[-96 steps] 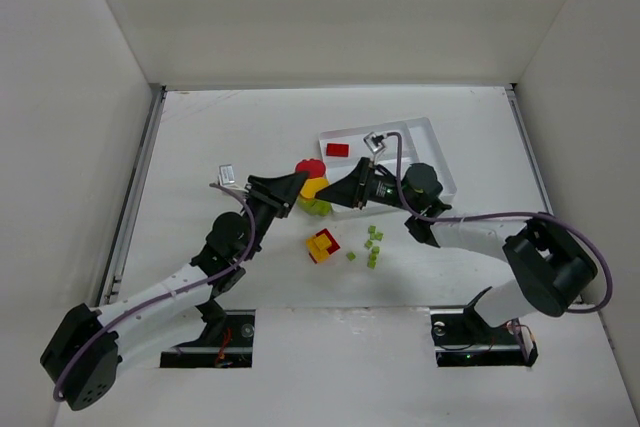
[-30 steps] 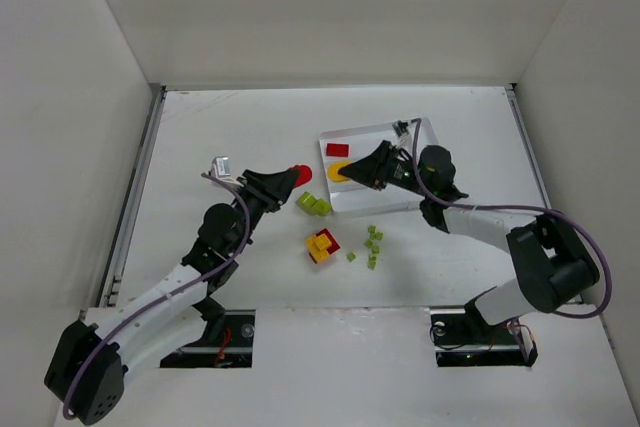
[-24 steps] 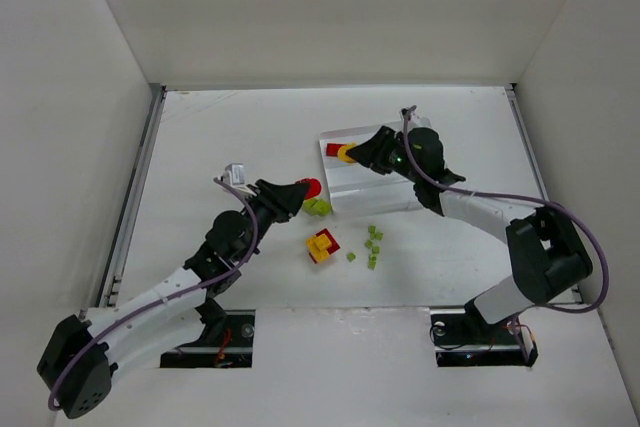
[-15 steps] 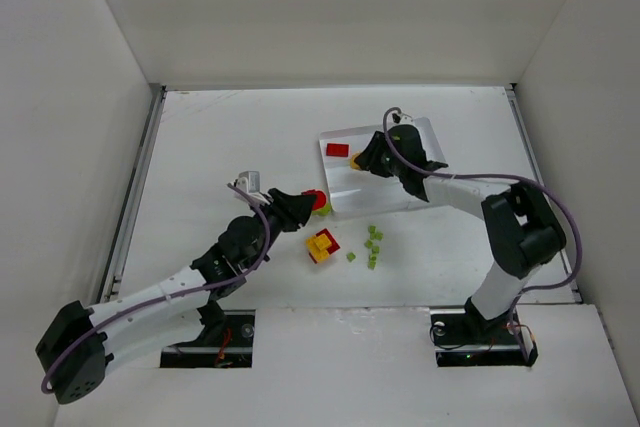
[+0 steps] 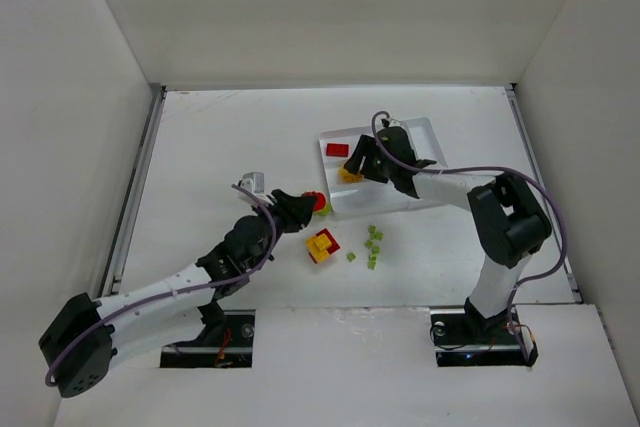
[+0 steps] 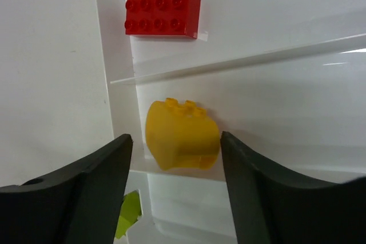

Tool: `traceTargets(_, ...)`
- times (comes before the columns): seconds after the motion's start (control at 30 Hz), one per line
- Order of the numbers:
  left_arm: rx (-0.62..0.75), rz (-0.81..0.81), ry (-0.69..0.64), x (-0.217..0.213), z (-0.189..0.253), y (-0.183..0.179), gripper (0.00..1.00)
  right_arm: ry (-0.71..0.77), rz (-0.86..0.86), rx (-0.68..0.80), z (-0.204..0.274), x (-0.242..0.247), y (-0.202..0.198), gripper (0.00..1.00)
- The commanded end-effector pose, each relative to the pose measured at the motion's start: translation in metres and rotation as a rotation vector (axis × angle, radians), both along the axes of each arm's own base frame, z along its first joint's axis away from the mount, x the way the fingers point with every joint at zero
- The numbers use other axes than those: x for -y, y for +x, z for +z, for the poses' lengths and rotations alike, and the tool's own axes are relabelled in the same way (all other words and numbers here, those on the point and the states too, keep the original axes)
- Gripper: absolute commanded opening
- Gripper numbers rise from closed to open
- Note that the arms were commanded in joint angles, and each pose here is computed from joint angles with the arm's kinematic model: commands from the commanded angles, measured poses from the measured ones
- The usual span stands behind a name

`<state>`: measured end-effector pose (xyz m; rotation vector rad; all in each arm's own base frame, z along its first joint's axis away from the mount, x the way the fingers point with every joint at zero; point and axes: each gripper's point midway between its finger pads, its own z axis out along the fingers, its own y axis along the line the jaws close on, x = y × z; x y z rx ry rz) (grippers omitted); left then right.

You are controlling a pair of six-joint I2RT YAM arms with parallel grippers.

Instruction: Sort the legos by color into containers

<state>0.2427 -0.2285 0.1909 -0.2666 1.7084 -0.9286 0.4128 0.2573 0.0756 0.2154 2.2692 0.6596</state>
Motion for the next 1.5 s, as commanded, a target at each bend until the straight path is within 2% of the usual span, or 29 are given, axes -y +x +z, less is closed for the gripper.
traceTargets(0.0, 0.056, 0.017, -0.029, 0.003, 0.025, 0.009, 0.21, 0.014, -0.046, 0.078, 0.024, 0.006, 0.011, 0.72)
traceTargets(0.1, 0.061, 0.019, -0.011, 0.009, 0.031, 0.017, 0.21, -0.014, -0.097, 0.105, 0.030, 0.026, 0.011, 0.75)
traceTargets(0.27, 0.071, 0.031, 0.050, 0.022, 0.041, 0.041, 0.21, -0.005, -0.206, 0.199, 0.053, 0.055, 0.000, 0.73)
traceTargets(0.3, 0.068, 0.032, 0.064, 0.026, 0.041, 0.048, 0.21, 0.003, -0.224, 0.214, 0.058, 0.060, -0.004, 0.69)
traceTargets(0.43, 0.051, 0.022, 0.117, 0.045, 0.038, 0.083, 0.21, 0.031, -0.284, 0.253, 0.073, 0.079, -0.026, 0.28)
traceTargets(0.5, 0.042, -0.008, 0.121, 0.060, 0.038, 0.100, 0.21, 0.034, -0.306, 0.261, 0.074, 0.088, -0.038, 0.21)
traceTargets(0.6, 0.018, -0.044, 0.111, 0.081, 0.038, 0.126, 0.21, 0.036, -0.319, 0.273, 0.072, 0.098, -0.056, 0.21)
traceTargets(0.7, 0.000, -0.060, 0.107, 0.100, 0.035, 0.150, 0.22, 0.057, -0.325, 0.315, 0.075, 0.104, -0.074, 0.24)
traceTargets(0.93, -0.062, -0.086, 0.099, 0.139, 0.004, 0.197, 0.23, 0.118, -0.289, 0.348, 0.083, 0.100, -0.083, 0.30)
traceTargets(1.47, -0.061, -0.008, 0.075, 0.162, -0.032, 0.254, 0.32, 0.164, -0.261, 0.335, 0.081, 0.092, -0.083, 0.32)
